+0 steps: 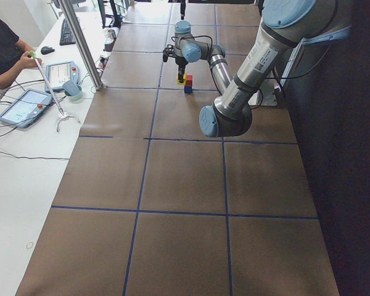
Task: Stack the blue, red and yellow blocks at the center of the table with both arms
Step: 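Carry the yellow cube with the left gripper onto the red cube, then hold the yellow cube on the stack and open the left gripper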
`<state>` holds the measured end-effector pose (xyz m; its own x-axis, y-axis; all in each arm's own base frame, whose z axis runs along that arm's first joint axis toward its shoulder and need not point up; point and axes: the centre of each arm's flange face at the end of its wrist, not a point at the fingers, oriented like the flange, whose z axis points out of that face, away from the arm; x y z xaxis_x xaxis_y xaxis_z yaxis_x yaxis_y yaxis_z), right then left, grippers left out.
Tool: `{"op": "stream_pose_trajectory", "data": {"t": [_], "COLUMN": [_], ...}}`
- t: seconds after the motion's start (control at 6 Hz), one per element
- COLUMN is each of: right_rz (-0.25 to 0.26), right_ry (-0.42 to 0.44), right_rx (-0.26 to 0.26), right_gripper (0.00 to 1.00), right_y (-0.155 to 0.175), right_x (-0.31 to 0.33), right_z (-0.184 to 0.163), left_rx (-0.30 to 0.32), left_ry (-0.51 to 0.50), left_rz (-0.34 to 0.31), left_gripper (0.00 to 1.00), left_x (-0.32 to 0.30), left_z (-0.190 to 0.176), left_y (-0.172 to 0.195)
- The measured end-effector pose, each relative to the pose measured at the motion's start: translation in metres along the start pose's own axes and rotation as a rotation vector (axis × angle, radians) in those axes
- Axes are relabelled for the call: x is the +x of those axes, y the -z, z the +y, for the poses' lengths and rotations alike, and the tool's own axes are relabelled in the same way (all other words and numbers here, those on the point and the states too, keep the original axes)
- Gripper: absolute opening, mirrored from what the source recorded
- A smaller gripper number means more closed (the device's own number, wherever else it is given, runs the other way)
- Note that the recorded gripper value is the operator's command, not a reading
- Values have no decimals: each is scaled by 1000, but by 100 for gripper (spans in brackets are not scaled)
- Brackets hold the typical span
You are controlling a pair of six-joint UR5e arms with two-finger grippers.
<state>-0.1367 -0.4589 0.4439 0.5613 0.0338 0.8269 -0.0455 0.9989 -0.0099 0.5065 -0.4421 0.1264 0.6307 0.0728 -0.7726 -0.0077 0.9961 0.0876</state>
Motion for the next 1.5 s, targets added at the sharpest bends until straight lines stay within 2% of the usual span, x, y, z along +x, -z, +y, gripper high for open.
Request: {"op": "stream_pose_trajectory", "data": {"t": [0.5, 0.83, 1.17, 1.5], "right_rz": [-3, -2, -2, -2], "right_ry": [-6, -11, -11, -10], "right_rx": [-2, -3, -3, -2], "right_gripper": [100, 100, 100, 100], "right_y": [-1, -2, -2, -1], "right_x": [1, 2, 2, 2], "right_z": [0, 0, 0, 1], "left_rx": [4, -13, -22, -16], "left_ry": [-10, 16, 92, 104], "left_rz": [-64, -75, -74, -70], "left_gripper": [0, 2, 3, 5], "left_x": [52, 61, 67, 68], "left_z": [4, 14, 23, 24], "left_y": [-13, -24, -29, -28]}}
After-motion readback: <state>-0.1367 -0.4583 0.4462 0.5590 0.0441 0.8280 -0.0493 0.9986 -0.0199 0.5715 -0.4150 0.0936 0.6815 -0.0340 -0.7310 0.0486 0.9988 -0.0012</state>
